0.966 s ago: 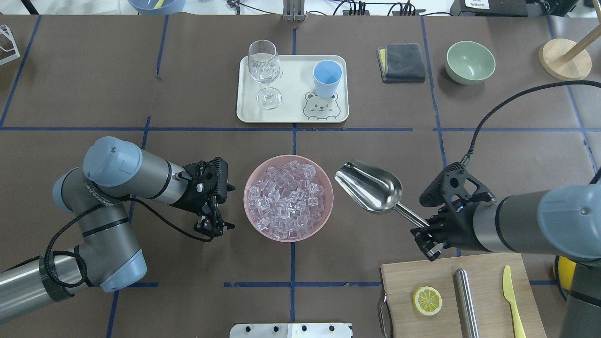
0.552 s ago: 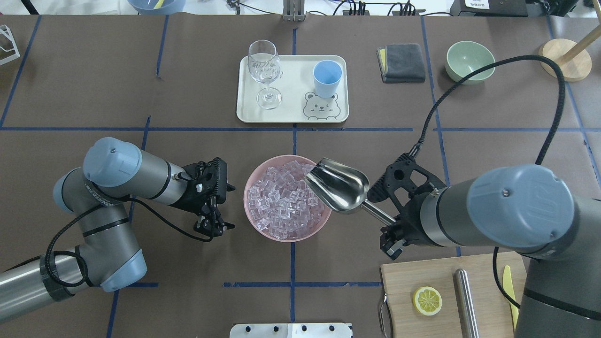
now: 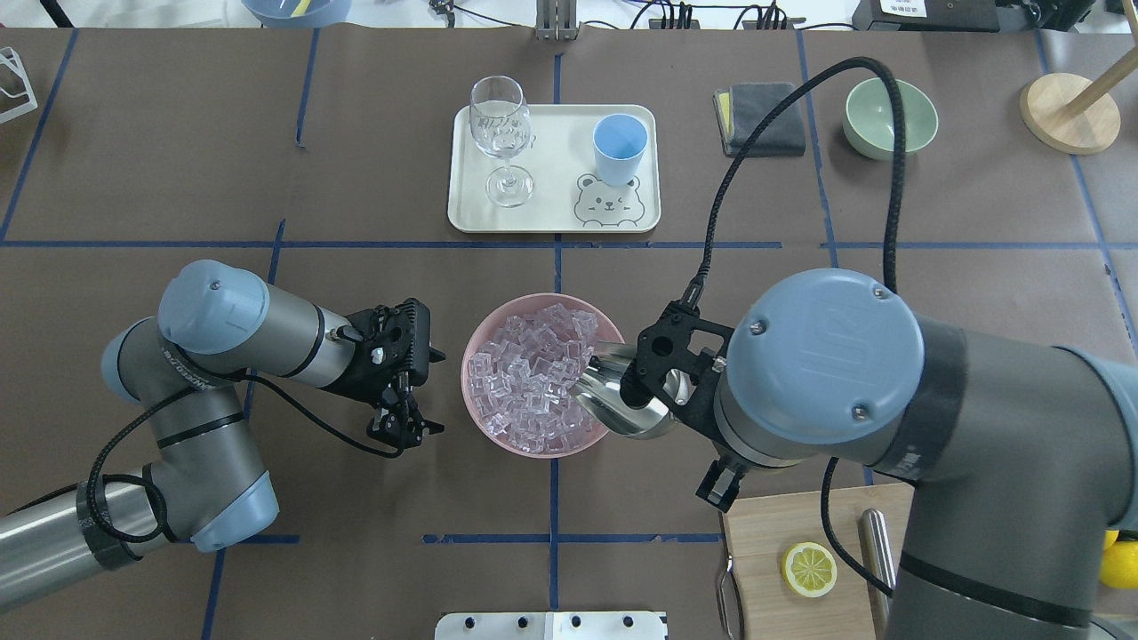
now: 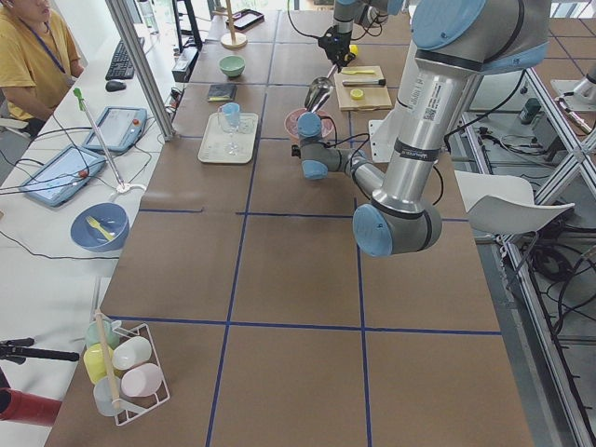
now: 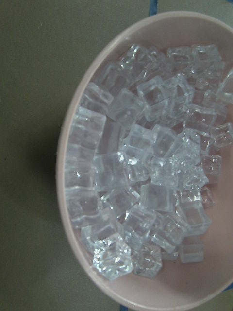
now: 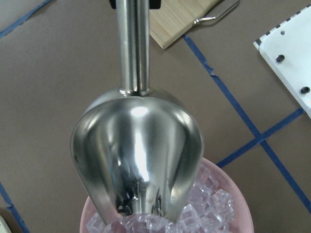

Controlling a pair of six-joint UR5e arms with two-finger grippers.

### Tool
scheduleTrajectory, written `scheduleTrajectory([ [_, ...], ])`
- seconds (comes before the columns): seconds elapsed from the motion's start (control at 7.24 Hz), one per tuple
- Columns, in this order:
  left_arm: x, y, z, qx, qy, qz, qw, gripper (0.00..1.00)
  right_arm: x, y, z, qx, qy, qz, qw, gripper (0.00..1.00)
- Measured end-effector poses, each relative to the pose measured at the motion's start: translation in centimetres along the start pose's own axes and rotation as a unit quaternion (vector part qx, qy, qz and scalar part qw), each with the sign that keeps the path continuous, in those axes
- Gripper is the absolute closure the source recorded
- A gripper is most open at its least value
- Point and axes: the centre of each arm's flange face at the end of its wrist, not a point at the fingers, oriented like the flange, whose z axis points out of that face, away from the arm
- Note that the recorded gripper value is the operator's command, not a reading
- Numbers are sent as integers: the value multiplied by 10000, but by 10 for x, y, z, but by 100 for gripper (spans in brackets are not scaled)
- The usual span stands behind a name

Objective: Put ice in cup with scoop
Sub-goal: 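Dip the scoop into the ice cubes with the right gripper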

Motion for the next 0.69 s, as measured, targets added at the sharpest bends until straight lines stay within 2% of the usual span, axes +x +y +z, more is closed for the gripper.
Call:
scheduleTrajectory([
  [0.28, -2, 4, 4, 76, -6, 43, 10000, 0, -8, -27, -5, -683, 112, -457, 9966, 100],
  [0.69, -3, 8, 7, 169, -7, 89, 9998, 0, -14, -49, -8, -1305, 154, -799, 9881, 100],
])
